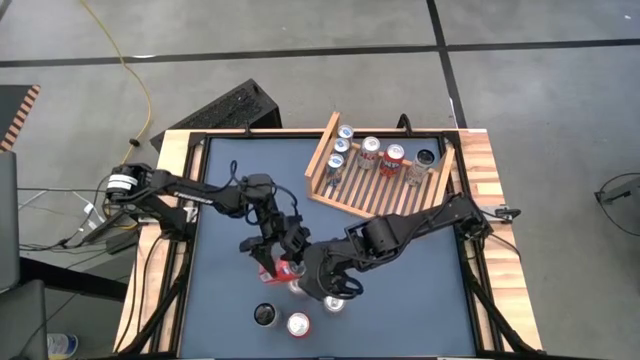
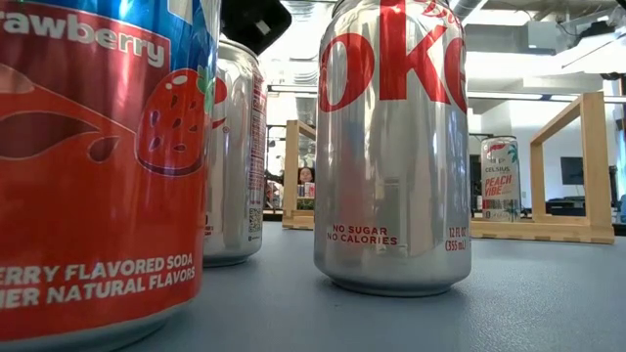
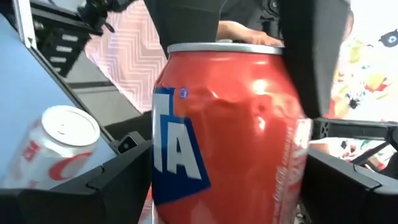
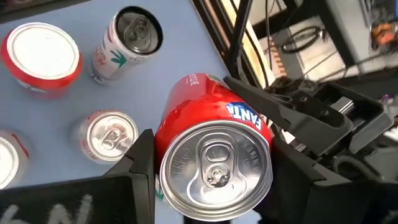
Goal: Place canned beverage on shelf
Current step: Put the top red soda can aligned with the other red soda can on the shelf
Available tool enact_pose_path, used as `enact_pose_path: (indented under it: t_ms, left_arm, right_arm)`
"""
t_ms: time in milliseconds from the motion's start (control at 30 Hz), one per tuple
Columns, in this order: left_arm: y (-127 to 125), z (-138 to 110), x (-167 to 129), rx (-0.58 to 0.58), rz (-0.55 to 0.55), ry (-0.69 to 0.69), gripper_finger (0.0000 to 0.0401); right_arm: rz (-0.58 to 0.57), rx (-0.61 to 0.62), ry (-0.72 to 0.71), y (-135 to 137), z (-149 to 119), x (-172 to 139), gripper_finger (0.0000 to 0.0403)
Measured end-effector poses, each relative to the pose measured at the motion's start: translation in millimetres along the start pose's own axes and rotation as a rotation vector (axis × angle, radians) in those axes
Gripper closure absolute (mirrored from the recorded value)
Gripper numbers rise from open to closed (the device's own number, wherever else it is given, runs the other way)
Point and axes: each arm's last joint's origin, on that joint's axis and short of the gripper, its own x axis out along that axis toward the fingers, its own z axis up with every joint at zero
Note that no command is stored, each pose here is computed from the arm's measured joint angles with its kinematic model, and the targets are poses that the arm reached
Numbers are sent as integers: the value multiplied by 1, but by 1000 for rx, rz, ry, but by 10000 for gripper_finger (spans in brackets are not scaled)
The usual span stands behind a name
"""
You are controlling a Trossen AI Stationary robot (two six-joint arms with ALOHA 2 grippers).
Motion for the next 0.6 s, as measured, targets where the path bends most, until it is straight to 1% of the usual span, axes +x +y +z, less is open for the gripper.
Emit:
enact_pose_path:
  t_ms: [133, 267, 333, 467, 600]
  left_arm:
    - [4, 4, -14, 28, 31, -25, 67]
    - [7, 6, -23, 31, 51, -40, 67]
    - [8, 7, -26, 28, 67, -53, 67]
    - [12, 8, -32, 12, 115, -91, 67]
    - [13, 10, -40, 7, 128, -106, 67]
  right_arm:
    - [10, 46, 8, 1, 0, -5, 211]
    - [24, 87, 21, 3, -1, -6, 211]
    - [35, 96, 26, 5, -1, -6, 211]
    - [42, 110, -21, 6, 5, -8, 211]
    - [61, 115, 15, 8, 4, -14, 211]
